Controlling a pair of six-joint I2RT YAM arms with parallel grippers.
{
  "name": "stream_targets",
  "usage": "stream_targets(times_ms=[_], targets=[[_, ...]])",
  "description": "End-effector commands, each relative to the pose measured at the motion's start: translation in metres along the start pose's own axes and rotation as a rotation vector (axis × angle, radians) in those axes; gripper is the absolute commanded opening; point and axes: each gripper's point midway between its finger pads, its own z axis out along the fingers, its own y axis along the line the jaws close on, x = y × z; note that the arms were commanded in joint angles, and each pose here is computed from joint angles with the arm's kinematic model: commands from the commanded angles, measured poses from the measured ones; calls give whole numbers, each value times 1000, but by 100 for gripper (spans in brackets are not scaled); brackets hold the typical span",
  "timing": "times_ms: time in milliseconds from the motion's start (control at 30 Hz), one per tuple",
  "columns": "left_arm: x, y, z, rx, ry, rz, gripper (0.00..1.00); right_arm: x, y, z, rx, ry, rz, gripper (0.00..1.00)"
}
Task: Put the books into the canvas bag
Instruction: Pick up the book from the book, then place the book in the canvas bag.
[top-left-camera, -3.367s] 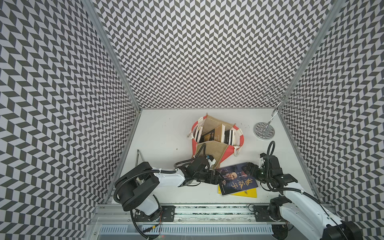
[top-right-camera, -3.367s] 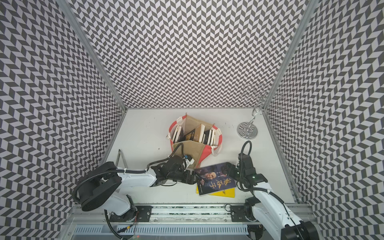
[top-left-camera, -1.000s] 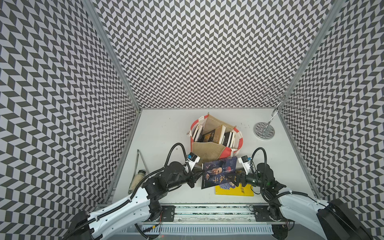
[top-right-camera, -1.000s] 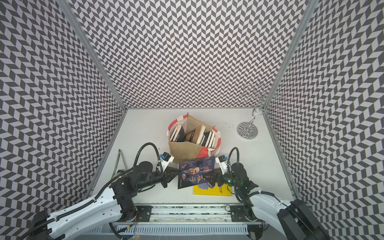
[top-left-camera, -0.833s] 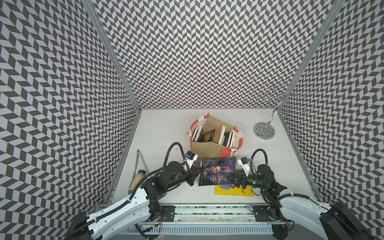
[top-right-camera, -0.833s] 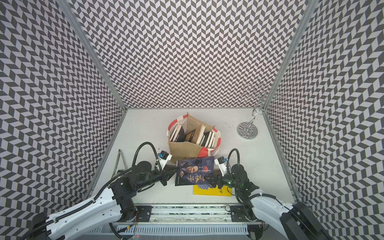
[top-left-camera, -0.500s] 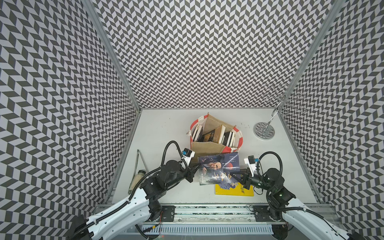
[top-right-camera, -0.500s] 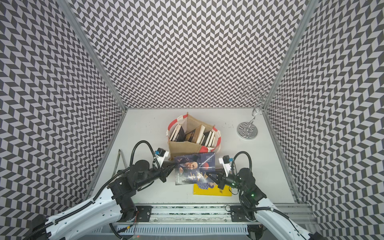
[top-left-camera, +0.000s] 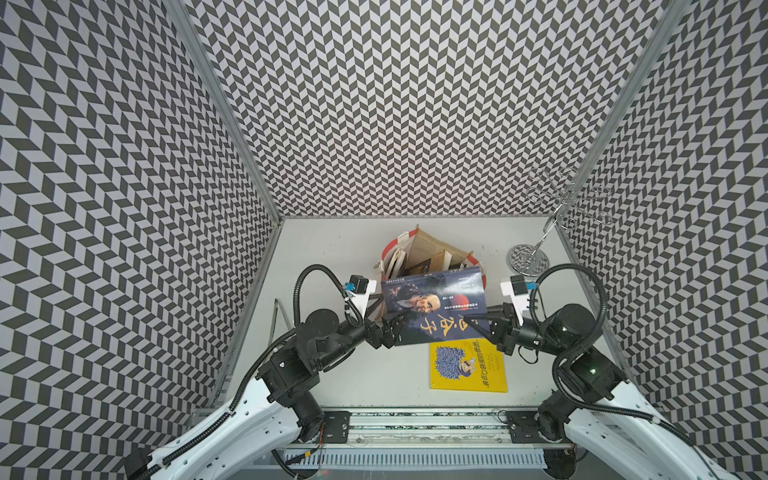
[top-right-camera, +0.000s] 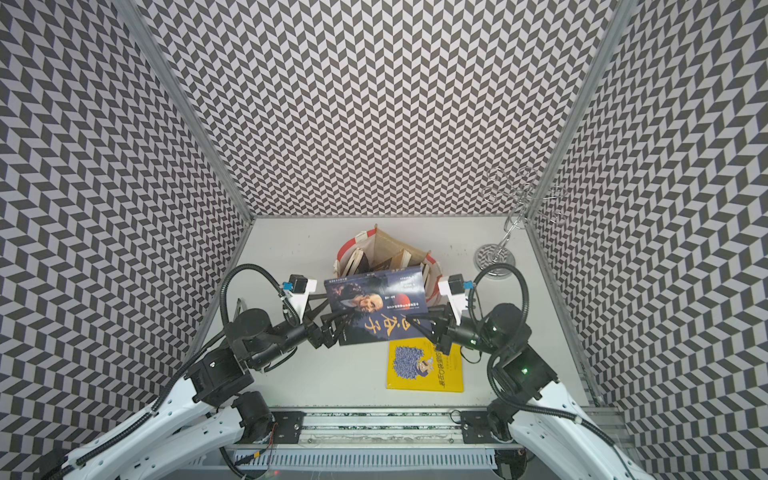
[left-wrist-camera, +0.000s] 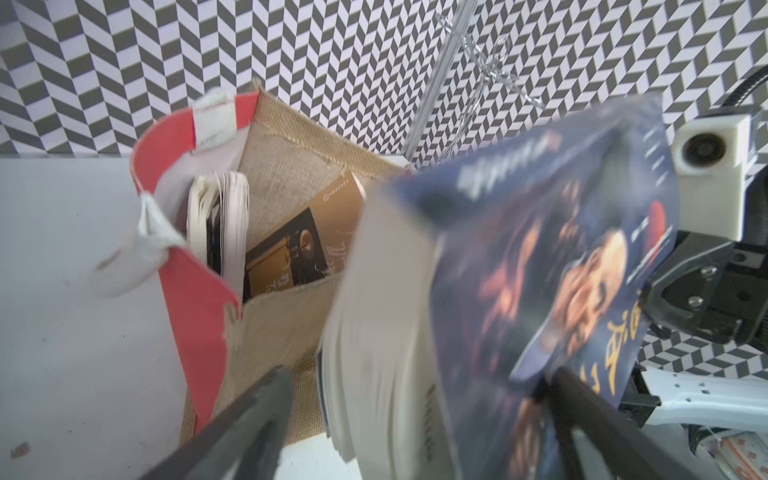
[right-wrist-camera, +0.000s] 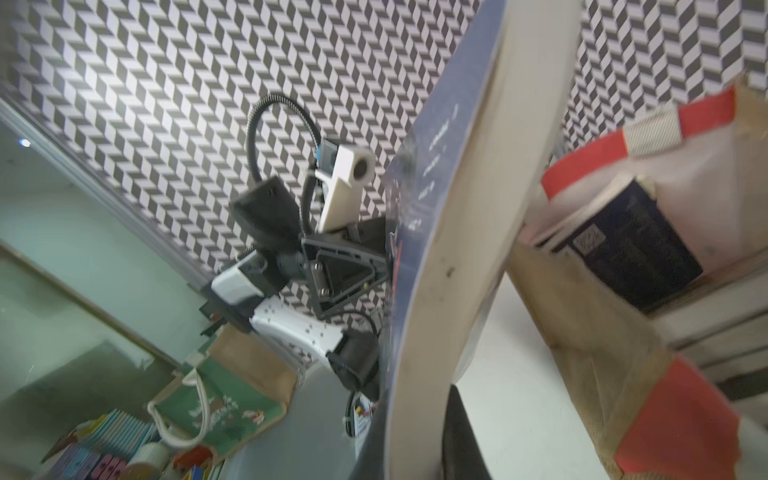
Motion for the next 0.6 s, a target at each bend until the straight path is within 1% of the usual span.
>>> stream_targets(times_ms=[0, 100, 167, 300, 367, 433, 533, 567], targets=[[-27, 24, 5, -125, 21, 31, 100, -59, -15, 5, 209, -58, -21, 0], [-55, 46, 18, -164, 38, 19, 100, -89, -29, 9, 355, -44, 24, 0], [-66, 59, 27, -179, 46, 4, 100, -105, -39, 7, 457, -44, 53, 0], [-77, 74, 45, -230, 64, 15, 99, -130, -52, 5, 601, -24, 72, 0], [-75, 80, 52, -251, 86, 22, 98, -133, -54, 8, 618, 0, 75, 0], [-69, 88, 60, -276, 114, 25, 94, -129, -60, 10, 642, 27, 85, 0], [-61, 100, 66, -317, 135, 28, 87, -117, -79, 9, 722, 75, 102, 0], [-57, 105, 68, -330, 141, 29, 82, -112, -83, 12, 723, 95, 105, 0]])
